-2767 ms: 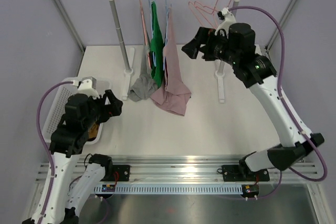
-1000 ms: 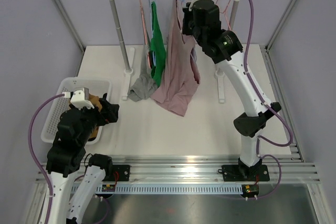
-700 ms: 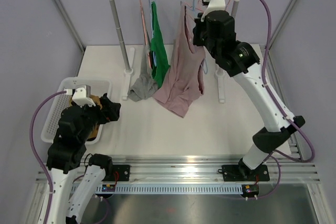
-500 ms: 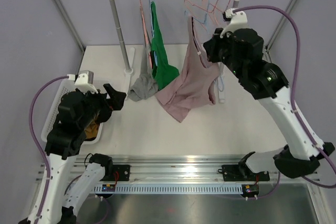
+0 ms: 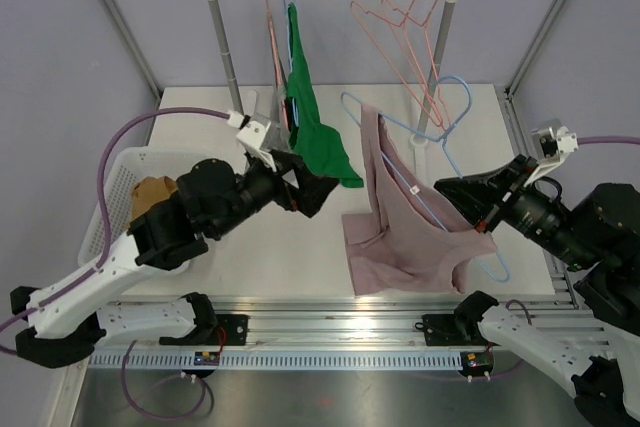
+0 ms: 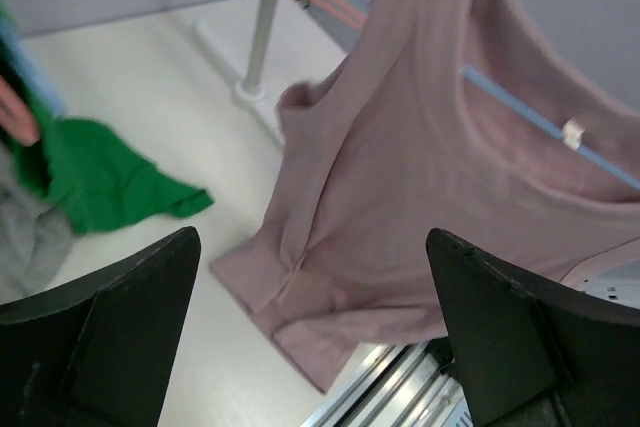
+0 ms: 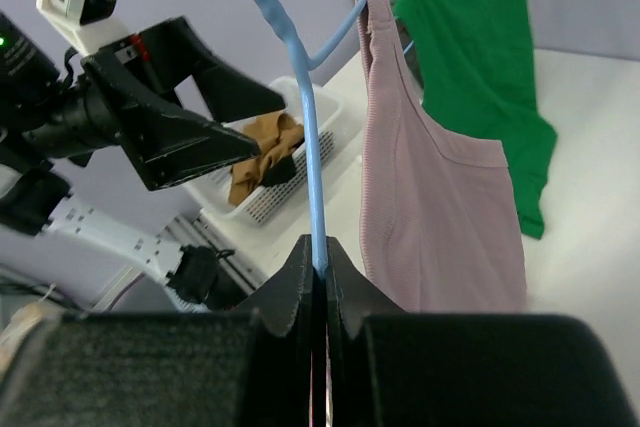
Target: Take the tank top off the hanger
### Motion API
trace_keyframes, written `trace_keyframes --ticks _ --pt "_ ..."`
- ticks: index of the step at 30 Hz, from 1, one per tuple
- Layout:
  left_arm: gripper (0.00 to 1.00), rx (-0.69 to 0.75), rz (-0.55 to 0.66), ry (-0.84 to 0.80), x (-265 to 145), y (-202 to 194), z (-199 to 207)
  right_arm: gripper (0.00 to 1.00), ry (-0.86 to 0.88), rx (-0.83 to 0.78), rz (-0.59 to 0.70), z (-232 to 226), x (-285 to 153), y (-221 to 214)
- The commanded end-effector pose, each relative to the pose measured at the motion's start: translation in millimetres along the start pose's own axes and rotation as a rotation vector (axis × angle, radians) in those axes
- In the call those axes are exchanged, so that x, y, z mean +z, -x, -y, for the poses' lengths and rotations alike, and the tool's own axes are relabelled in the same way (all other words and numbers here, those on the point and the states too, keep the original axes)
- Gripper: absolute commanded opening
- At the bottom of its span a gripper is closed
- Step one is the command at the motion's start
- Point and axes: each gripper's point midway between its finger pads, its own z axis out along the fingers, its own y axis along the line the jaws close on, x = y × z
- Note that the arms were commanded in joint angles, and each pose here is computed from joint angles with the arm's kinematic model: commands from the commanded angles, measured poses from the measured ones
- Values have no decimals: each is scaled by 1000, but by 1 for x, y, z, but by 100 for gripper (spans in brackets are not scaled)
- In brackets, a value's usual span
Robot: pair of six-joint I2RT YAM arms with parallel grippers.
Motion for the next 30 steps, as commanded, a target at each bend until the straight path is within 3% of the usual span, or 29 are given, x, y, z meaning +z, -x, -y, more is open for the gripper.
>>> trace_keyframes --ticks 1,8,13,17,19,20,22,23,24,30 --pt "99 34 196 -69 13 44 42 0 123 52 -39 -23 -20 -14" --pt "94 81 212 -107 55 33 70 0 127 77 -75 -23 -47 -33" --pt "71 111 193 -68 75 23 68 0 150 83 -87 -27 -57 -37" --pt "68 117 183 -65 83 17 69 0 154 87 -86 -28 -58 -37" --pt "51 119 184 -57 84 18 69 0 149 85 -96 -26 -55 -40" --pt "35 121 177 -45 84 16 66 0 146 81 -97 -25 -55 -41" --pt "22 122 181 -18 83 17 61 0 138 79 -100 -23 -53 -42" --pt "5 123 173 0 83 15 57 0 135 72 -103 -22 -52 -43" --pt "0 117 181 49 80 17 48 0 119 66 -97 -19 -53 -43" --pt "0 46 194 369 53 14 -24 0 47 10 -153 2 -49 -64"
